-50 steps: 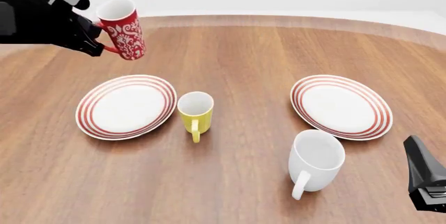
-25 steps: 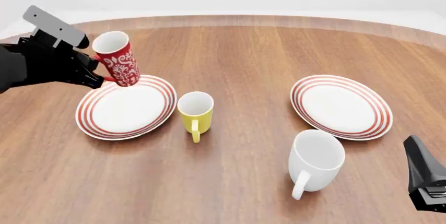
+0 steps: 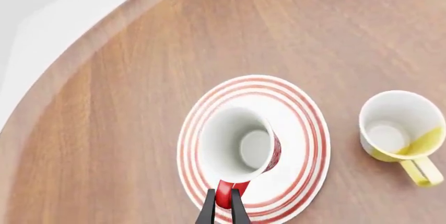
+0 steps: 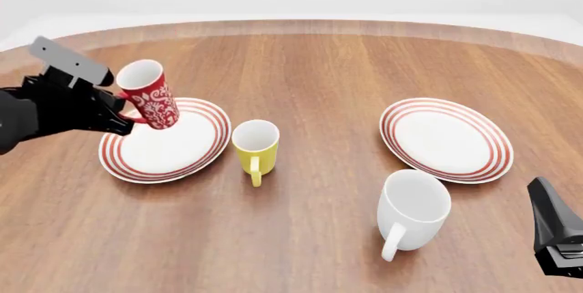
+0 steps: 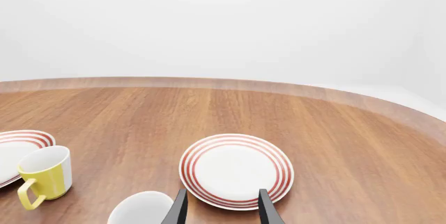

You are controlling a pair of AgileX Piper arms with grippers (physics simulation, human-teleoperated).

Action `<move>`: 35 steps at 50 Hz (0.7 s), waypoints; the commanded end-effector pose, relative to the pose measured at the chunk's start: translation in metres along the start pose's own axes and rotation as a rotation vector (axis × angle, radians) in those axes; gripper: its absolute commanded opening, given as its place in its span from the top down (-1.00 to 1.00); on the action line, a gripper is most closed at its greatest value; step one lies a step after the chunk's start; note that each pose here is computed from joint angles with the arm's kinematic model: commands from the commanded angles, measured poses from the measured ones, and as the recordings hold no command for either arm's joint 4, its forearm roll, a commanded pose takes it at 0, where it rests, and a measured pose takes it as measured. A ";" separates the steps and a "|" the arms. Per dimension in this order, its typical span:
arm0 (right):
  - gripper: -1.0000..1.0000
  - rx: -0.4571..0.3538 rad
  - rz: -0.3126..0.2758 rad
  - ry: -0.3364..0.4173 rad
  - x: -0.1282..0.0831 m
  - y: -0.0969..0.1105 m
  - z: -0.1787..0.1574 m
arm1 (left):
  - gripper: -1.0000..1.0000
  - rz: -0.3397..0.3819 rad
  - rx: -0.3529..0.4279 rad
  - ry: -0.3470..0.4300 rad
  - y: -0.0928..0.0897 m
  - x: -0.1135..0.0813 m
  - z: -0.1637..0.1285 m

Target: Put the red mug on the left plate.

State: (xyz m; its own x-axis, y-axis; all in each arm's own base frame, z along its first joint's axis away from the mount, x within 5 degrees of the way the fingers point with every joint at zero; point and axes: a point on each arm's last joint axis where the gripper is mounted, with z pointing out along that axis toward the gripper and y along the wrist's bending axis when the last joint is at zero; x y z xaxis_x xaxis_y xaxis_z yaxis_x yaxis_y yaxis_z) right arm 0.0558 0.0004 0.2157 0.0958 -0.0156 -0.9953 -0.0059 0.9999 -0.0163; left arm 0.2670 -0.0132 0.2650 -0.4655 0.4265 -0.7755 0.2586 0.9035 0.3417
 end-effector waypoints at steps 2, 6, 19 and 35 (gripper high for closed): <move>-1.00 0.000 0.000 0.000 0.000 0.000 0.000 | 1.00 -0.012 -0.002 -0.006 -0.001 0.004 0.006; -1.00 0.000 0.000 0.000 0.000 0.000 0.000 | 1.00 -0.023 -0.002 -0.002 -0.003 0.008 0.013; -1.00 0.000 0.000 0.000 0.000 0.000 0.000 | 1.00 -0.045 -0.003 0.015 -0.005 0.019 0.031; -1.00 0.000 0.000 0.000 0.000 0.000 0.000 | 1.00 -0.066 -0.014 0.034 -0.003 0.030 0.047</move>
State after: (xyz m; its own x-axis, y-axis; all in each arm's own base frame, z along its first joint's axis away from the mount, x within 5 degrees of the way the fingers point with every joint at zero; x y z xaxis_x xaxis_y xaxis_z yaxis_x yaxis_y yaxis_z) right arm 0.0558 0.0004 0.2157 0.0958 -0.0156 -0.9953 -0.0058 0.9999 -0.0162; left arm 0.2860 -0.0085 0.2227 -0.5045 0.3801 -0.7752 0.2301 0.9246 0.3036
